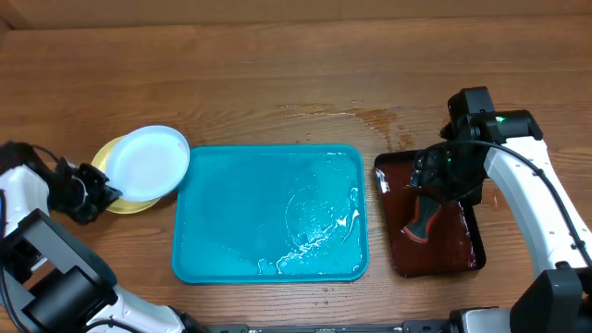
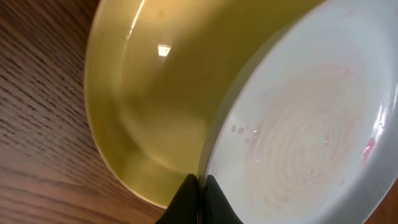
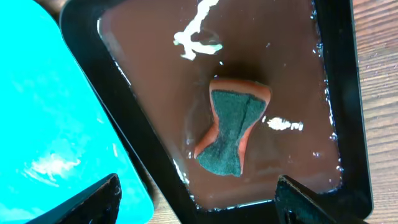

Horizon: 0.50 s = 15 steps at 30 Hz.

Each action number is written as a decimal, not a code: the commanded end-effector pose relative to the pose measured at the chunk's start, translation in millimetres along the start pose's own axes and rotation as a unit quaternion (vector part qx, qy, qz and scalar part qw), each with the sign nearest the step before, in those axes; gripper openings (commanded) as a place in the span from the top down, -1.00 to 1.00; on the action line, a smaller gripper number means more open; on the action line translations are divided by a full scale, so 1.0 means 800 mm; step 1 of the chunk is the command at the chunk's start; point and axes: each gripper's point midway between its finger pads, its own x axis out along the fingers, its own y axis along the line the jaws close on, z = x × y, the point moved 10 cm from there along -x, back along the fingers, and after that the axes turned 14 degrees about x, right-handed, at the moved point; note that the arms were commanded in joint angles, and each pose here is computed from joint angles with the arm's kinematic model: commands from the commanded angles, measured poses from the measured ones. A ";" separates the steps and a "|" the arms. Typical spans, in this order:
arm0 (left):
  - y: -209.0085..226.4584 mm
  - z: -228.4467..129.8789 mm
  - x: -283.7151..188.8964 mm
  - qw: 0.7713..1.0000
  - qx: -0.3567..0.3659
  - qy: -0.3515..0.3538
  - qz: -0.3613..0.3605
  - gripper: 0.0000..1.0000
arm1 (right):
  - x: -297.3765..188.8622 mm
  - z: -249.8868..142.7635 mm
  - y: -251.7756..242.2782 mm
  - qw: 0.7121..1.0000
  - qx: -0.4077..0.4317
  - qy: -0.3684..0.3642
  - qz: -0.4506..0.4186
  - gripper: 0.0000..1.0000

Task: Clean dirty plates on tray and stack at the side
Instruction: 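Swing the white plate left and stack it onto the yellow plates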

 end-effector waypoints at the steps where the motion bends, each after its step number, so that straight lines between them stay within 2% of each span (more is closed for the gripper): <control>1: 0.001 -0.003 -0.006 0.999 -0.005 -0.020 -0.030 0.91 | -0.010 0.002 0.002 1.000 -0.008 -0.014 0.004 -0.61; 8: 0.009 0.000 -0.006 0.999 -0.031 -0.030 0.008 0.91 | -0.010 0.001 0.001 1.000 -0.008 -0.012 0.003 -0.65; 15: 0.023 0.000 -0.007 0.992 -0.077 -0.038 0.087 0.91 | -0.010 0.001 0.001 1.000 -0.009 -0.011 0.002 -0.68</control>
